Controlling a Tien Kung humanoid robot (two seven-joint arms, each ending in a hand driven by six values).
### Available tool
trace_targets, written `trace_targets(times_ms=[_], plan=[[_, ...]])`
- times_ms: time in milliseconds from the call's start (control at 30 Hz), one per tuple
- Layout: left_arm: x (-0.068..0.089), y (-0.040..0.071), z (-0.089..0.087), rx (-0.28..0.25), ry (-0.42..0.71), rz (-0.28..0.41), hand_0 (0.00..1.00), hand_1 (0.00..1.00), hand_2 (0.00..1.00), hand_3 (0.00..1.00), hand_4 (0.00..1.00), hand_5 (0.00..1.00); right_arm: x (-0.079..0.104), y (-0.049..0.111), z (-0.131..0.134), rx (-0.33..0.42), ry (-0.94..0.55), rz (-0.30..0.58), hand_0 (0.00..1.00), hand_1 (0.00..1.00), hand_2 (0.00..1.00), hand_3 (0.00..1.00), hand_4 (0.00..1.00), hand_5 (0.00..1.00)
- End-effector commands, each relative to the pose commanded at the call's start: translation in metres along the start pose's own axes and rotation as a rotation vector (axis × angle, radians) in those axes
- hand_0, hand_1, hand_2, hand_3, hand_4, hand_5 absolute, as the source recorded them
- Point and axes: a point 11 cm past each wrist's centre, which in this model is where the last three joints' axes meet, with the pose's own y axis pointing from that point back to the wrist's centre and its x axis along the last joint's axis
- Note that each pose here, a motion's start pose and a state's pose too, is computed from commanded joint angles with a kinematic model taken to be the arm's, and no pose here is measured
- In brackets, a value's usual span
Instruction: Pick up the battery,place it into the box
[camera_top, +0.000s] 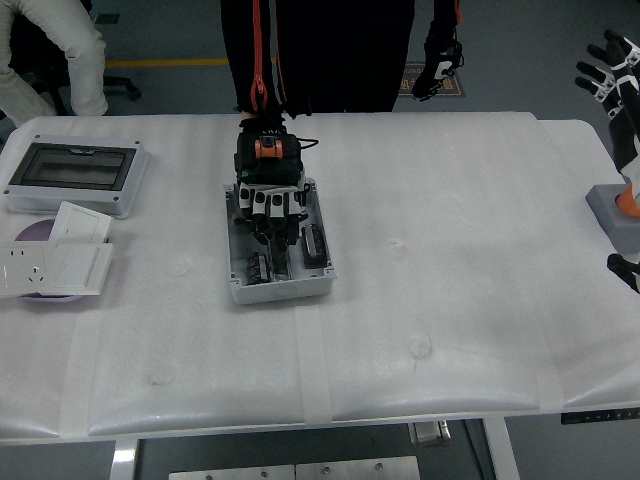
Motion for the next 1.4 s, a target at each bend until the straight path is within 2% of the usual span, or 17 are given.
trace_targets(times_ms=[300,567,700,867,1100,1233,1400], plan=[[0.004,0.002,0.000,0.002,0.002,0.004,0.545,0.641,0.598,0.474,0.002,0.002,-0.001,-0.006,-0.005,-0.003,-0.027,-0.026,0.801,0.755,0.786,0.830,0.825,0.632],[0.006,0.001,-0.004,0.013,0.004,0.007,0.544,0.636,0.596,0.471,0.002,0.002,-0.005,-0.008,0.005,-0.044,-0.056,-0.046,0.807,0.760,0.790,0.828,0.824,0.634],[0.002,-0.001,-0.005,0.014,0.002,0.001,0.544,0.636,0.596,0.471,0.002,0.002,-0.014,-0.013,0.007,-0.051,-0.065,-0.065,0.807,0.760,0.790,0.828,0.824,0.634],[-0.006,-0.003,-0.004,0.013,-0.007,-0.012,0.543,0.635,0.596,0.474,0.002,0.002,-0.034,-0.022,0.005,-0.045,-0.069,-0.114,0.820,0.766,0.796,0.835,0.825,0.635],[-0.005,-0.001,0.000,0.007,-0.007,-0.009,0.541,0.625,0.594,0.475,0.002,0.002,-0.064,-0.032,0.001,-0.034,-0.074,-0.183,0.824,0.769,0.797,0.833,0.825,0.636],[-0.006,-0.002,0.001,0.007,-0.009,-0.011,0.540,0.624,0.593,0.475,0.002,0.002,-0.068,-0.033,0.001,-0.036,-0.067,-0.196,0.827,0.769,0.796,0.827,0.824,0.636],[-0.008,-0.002,0.001,0.006,-0.010,-0.015,0.539,0.622,0.590,0.476,0.002,0.002,-0.062,-0.035,0.000,-0.038,-0.063,-0.182,0.839,0.773,0.797,0.828,0.824,0.637]])
